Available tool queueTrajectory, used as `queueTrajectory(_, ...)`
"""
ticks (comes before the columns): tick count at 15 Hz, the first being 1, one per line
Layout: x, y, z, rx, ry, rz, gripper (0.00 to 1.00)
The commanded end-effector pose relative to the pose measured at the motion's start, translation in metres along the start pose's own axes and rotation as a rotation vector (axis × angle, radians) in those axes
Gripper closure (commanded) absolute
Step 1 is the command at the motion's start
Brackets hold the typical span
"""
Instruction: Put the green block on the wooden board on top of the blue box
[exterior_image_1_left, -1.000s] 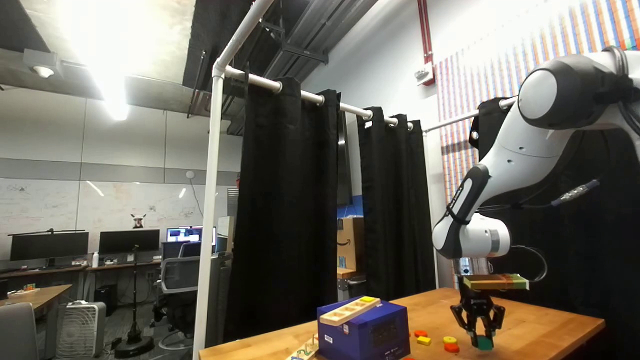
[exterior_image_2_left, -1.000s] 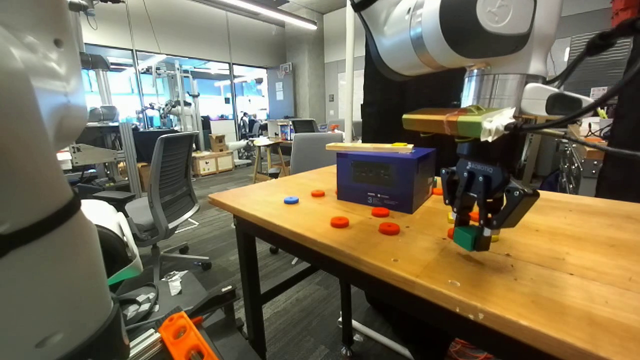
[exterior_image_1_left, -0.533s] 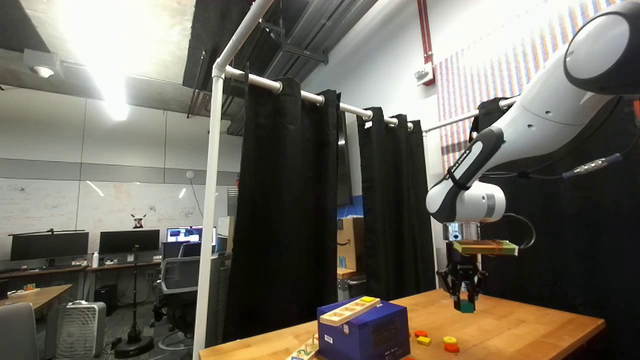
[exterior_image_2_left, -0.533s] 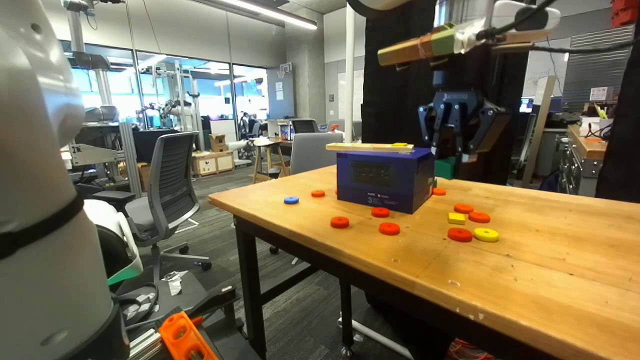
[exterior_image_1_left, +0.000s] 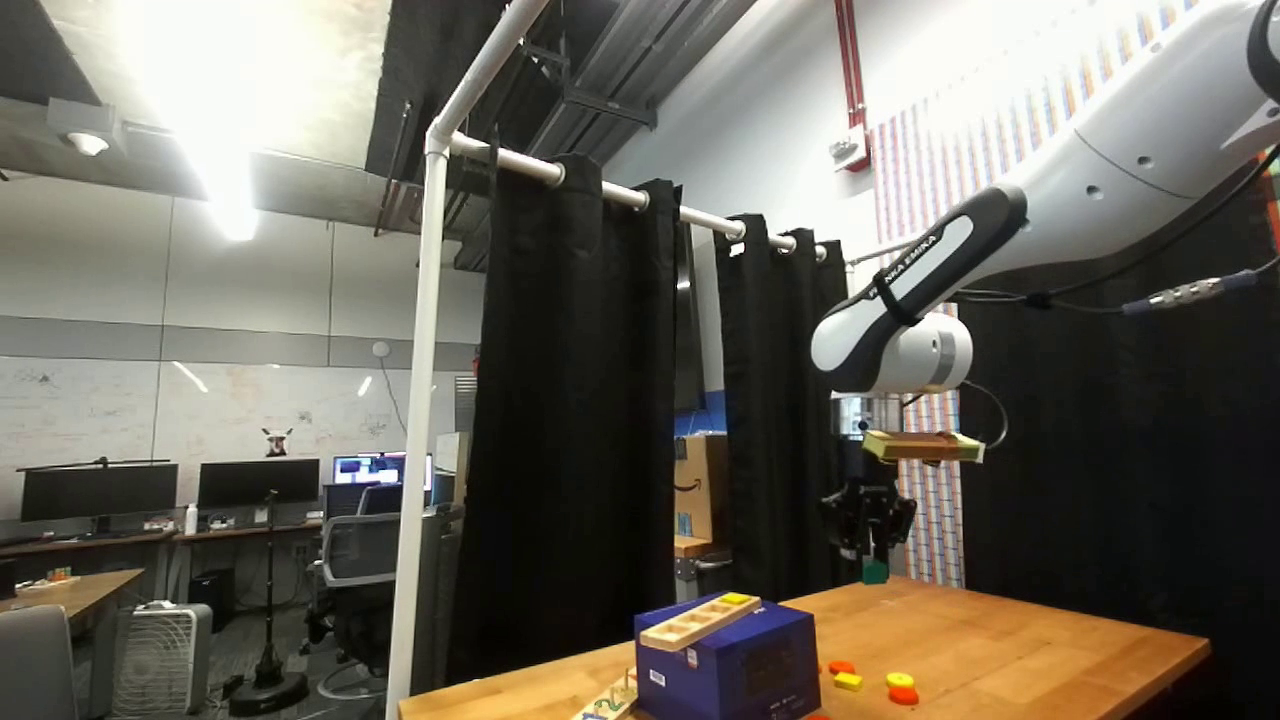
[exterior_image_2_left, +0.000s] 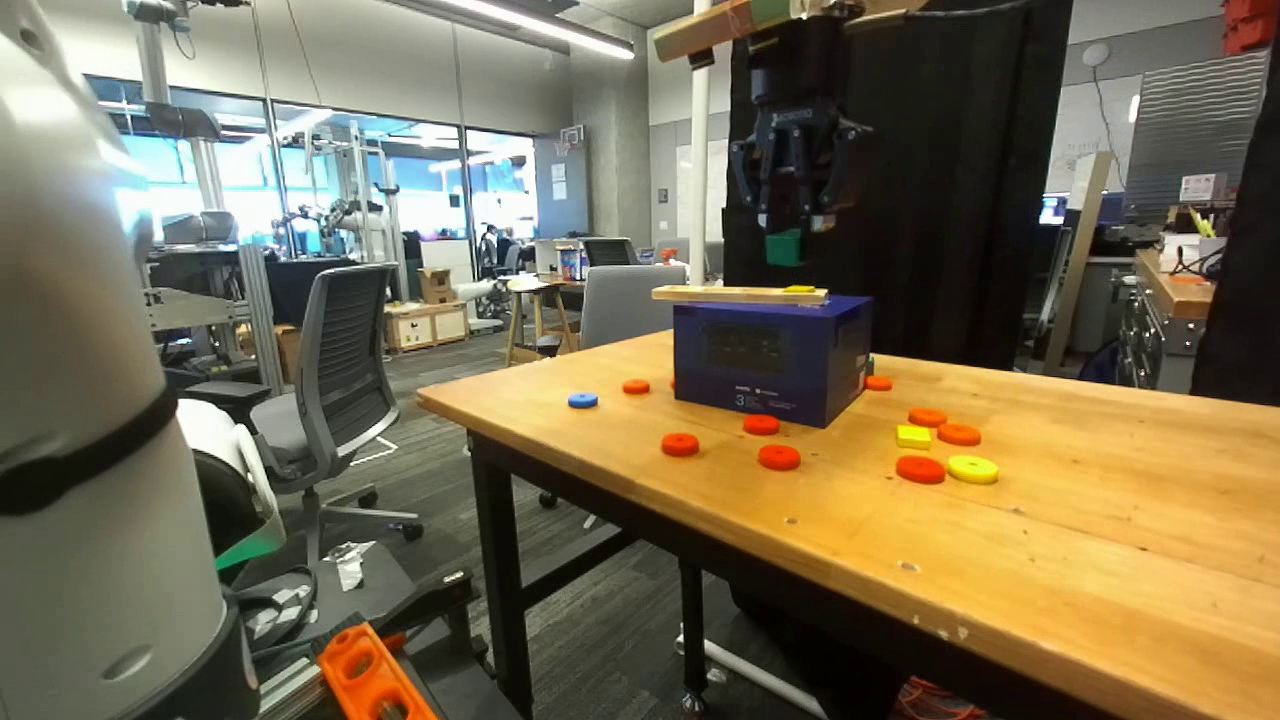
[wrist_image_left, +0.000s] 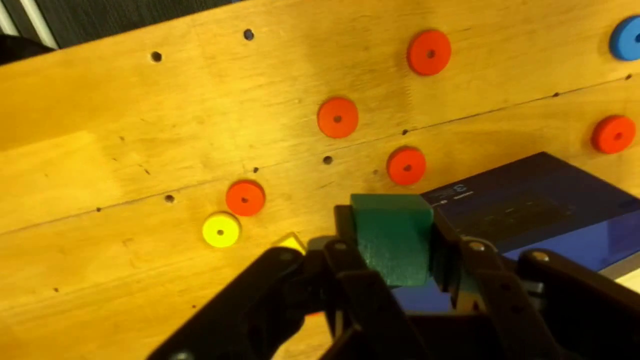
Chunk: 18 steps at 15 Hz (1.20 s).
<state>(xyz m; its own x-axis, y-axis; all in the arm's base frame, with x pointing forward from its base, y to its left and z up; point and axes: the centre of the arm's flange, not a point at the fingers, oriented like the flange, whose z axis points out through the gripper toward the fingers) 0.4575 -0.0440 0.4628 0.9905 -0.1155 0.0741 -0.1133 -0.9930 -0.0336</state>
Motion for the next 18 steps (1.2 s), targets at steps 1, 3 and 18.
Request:
queueTrajectory(1,0.0,-0.044,-0.015,0.0,0.021,-0.158,0.85)
queueTrajectory(3,0.004,-0.065,-0.015,-0.006,0.024,-0.216,0.85)
queueTrajectory(18,0.069,-0.142,0.003,-0.025,-0.007,-0.478,0.85)
